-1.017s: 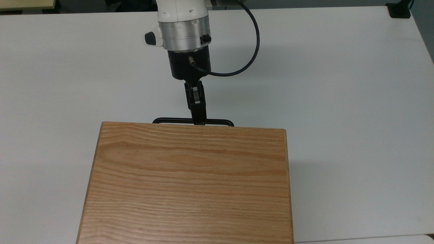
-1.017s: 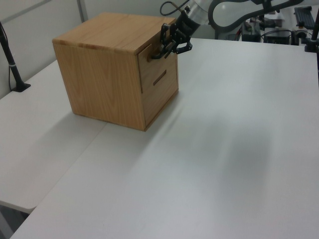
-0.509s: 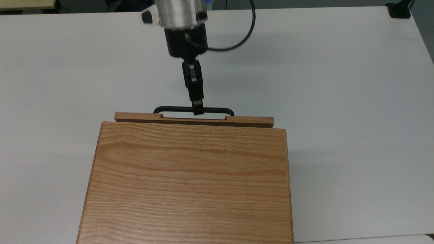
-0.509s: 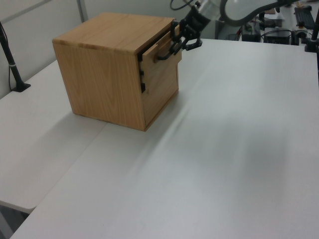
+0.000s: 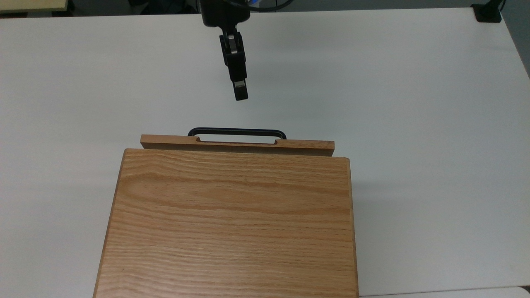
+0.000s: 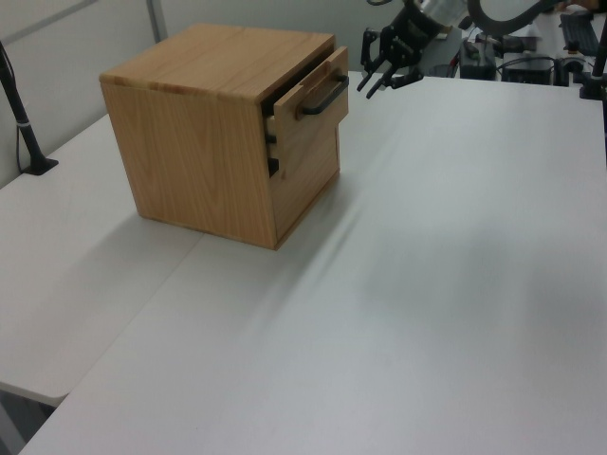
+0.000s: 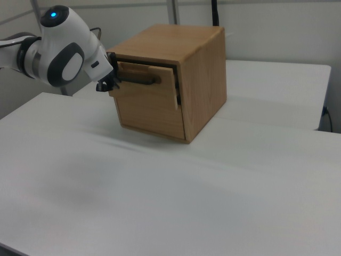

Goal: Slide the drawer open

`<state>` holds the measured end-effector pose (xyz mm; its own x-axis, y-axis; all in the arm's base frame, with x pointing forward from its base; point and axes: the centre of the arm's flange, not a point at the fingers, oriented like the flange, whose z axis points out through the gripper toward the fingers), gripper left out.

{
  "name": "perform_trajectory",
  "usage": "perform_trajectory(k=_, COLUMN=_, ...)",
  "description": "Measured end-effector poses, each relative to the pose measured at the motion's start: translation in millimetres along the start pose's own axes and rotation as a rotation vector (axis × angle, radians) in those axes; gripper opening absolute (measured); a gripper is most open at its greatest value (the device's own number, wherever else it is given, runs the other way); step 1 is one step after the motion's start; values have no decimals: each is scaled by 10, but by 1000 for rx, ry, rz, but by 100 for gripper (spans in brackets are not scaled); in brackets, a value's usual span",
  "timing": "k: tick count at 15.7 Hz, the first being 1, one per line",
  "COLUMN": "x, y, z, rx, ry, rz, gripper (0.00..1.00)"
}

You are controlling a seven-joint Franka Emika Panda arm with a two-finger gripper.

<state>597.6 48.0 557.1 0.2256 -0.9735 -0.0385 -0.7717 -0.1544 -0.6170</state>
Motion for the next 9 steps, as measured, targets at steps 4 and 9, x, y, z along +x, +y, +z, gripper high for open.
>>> perform_trajectory(k=4, x=14, y=-6, z=-90, rx=12, ry=1, rz=3, gripper=22)
perform_trajectory(k=9, x=90, y=-151, z=87, rx=56, ry=30, rz=3, gripper=25)
